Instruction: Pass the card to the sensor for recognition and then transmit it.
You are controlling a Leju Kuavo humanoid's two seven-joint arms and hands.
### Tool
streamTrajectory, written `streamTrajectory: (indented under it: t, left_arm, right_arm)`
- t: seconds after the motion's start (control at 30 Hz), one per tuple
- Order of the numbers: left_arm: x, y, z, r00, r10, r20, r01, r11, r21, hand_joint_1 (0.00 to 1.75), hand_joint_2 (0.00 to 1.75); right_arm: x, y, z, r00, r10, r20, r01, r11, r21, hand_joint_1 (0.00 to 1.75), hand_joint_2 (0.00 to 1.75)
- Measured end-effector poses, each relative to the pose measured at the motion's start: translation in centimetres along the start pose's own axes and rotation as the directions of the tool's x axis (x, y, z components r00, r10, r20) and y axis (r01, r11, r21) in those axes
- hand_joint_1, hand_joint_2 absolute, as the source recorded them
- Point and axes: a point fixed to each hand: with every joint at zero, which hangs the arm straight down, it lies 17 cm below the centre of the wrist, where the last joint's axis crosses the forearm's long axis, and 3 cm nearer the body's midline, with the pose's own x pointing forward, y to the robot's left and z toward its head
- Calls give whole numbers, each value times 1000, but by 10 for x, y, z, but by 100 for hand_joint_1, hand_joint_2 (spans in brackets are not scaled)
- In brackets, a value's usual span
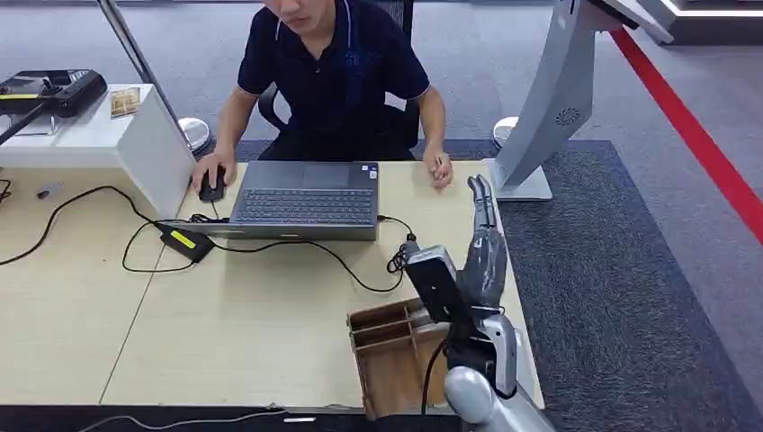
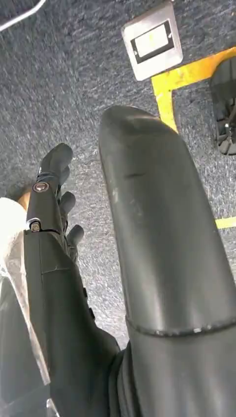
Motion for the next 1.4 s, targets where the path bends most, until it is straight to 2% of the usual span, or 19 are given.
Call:
streamTrajectory:
  t: [0.3,0.63,1.4]
  left_arm:
    - [-5,0,0,999,40,-30,-40,999,3,0,0]
    - [-9,1,0,996,67,-56,-67,998,11,0,0]
    - [-9,1,0,994,86,-63,-86,996,11,0,0]
  right_arm:
    - [-28,-33,33,984,-125,-125,119,991,-57,0,175]
    - [-50,-71,52,960,-205,-191,179,973,-145,0,175]
    - [-79,-75,76,941,-189,-279,152,977,-148,0,175]
